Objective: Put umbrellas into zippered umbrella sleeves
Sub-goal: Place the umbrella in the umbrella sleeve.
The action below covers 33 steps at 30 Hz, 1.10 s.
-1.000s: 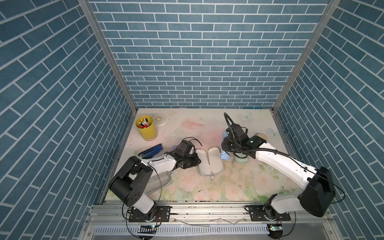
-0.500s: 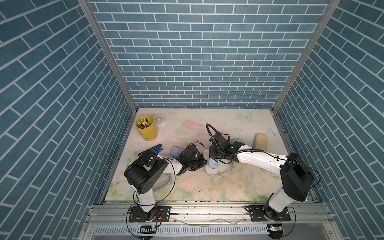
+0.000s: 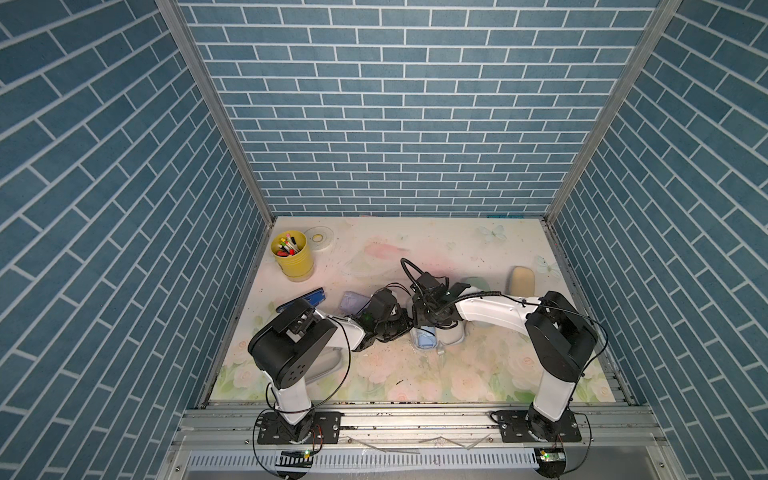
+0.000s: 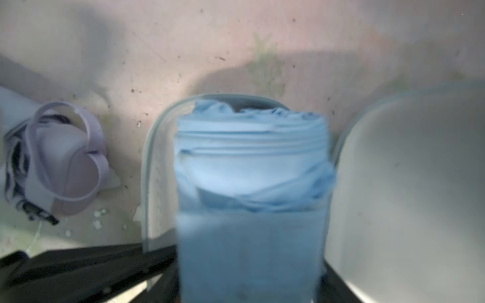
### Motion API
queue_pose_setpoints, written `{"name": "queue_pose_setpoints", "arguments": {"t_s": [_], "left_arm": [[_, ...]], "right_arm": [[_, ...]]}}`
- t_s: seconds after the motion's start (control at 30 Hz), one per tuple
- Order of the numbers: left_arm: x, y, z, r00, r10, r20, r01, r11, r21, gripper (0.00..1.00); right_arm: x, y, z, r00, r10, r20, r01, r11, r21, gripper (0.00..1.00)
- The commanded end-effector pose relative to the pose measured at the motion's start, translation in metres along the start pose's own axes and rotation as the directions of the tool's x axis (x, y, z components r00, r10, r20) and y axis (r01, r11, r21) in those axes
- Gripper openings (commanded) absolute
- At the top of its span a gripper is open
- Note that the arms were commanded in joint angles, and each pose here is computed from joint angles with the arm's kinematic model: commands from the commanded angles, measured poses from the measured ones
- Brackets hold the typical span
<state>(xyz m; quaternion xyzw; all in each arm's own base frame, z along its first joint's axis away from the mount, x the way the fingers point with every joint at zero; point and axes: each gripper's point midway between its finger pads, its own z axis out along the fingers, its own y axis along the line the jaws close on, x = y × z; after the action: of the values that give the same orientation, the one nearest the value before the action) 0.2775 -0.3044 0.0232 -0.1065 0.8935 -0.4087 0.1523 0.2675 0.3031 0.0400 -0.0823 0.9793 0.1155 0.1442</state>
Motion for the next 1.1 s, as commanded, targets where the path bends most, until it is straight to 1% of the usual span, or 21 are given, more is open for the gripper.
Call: {"name": "queue_pose_setpoints", "arguments": {"t_s": [0.0,0.07,0.13,0.2,0.27,0.3,0.43,0.5,0.53,0.57,0.67,0.73,0.77,0.8,0.87,0.97,1.07], "left_arm": [[0.005,0.010,-0.002,1.000,0.013,-0.011,-0.013,0.999,-0.040,0.01],[0.005,0.010,-0.002,1.000,0.017,-0.011,-0.018,0.999,-0.042,0.02],[0.005,0.010,-0.002,1.000,0.019,-0.013,-0.019,0.999,-0.043,0.02],[0.007,0.010,-0.001,1.000,0.021,-0.017,-0.022,0.999,-0.043,0.03],[0.008,0.009,-0.001,0.999,0.026,-0.020,-0.027,0.999,-0.042,0.03],[0.009,0.010,-0.001,0.999,0.027,-0.024,-0.028,0.999,-0.045,0.03],[0.007,0.008,0.002,0.998,0.049,-0.028,-0.050,0.998,-0.044,0.04],[0.006,0.007,0.002,0.997,0.065,-0.034,-0.067,0.997,-0.048,0.08],[0.006,0.008,0.002,0.997,0.072,-0.038,-0.074,0.996,-0.055,0.11],[0.005,0.009,0.001,0.996,0.082,-0.040,-0.085,0.994,-0.062,0.15],[0.002,0.012,-0.004,0.996,0.084,-0.035,-0.086,0.994,-0.064,0.28],[0.001,0.016,-0.009,0.996,0.079,-0.032,-0.081,0.995,-0.066,0.34],[0.000,0.016,-0.012,0.997,0.076,-0.027,-0.078,0.995,-0.066,0.36],[-0.001,0.017,-0.015,0.997,0.074,-0.022,-0.076,0.995,-0.067,0.36],[-0.002,0.016,-0.020,0.997,0.074,-0.015,-0.075,0.995,-0.066,0.37],[-0.002,0.014,-0.028,0.997,0.073,-0.011,-0.073,0.996,-0.058,0.40],[-0.001,0.012,-0.036,0.997,0.071,-0.006,-0.072,0.996,-0.049,0.44]], "right_arm": [[0.003,0.006,-0.016,0.999,-0.004,-0.051,0.002,0.999,-0.051,0.77],[-0.004,0.006,-0.024,1.000,-0.003,-0.030,0.002,0.999,-0.052,0.77],[-0.012,0.002,-0.025,1.000,0.008,-0.013,-0.009,0.999,-0.037,0.74],[-0.018,-0.005,-0.019,1.000,0.024,-0.013,-0.025,1.000,-0.018,0.64],[-0.016,-0.004,-0.010,0.999,0.009,-0.034,-0.010,1.000,-0.020,0.49],[-0.012,-0.001,-0.007,0.999,0.002,-0.050,-0.004,1.000,-0.024,0.44],[0.007,0.000,0.007,0.994,-0.004,-0.110,-0.001,0.999,-0.045,0.34],[0.005,-0.001,0.004,0.995,-0.019,-0.101,0.013,0.998,-0.055,0.29],[0.002,-0.002,0.002,0.995,-0.022,-0.096,0.017,0.998,-0.057,0.28],[0.002,0.002,-0.002,0.994,-0.026,-0.104,0.017,0.996,-0.087,0.27],[0.000,0.003,-0.005,0.992,-0.044,-0.117,0.031,0.993,-0.110,0.31],[0.000,0.002,-0.009,0.991,-0.047,-0.126,0.030,0.991,-0.132,0.41],[-0.001,0.001,-0.015,0.990,-0.048,-0.132,0.030,0.990,-0.138,0.49],[-0.005,-0.001,-0.024,0.991,-0.050,-0.126,0.031,0.988,-0.149,0.55],[-0.013,-0.005,-0.047,0.994,-0.048,-0.094,0.033,0.986,-0.164,0.62],[-0.020,-0.024,-0.078,0.999,-0.016,-0.047,0.008,0.988,-0.153,0.69],[-0.021,-0.068,-0.088,0.997,0.073,-0.012,-0.073,0.991,-0.111,0.75]]}}
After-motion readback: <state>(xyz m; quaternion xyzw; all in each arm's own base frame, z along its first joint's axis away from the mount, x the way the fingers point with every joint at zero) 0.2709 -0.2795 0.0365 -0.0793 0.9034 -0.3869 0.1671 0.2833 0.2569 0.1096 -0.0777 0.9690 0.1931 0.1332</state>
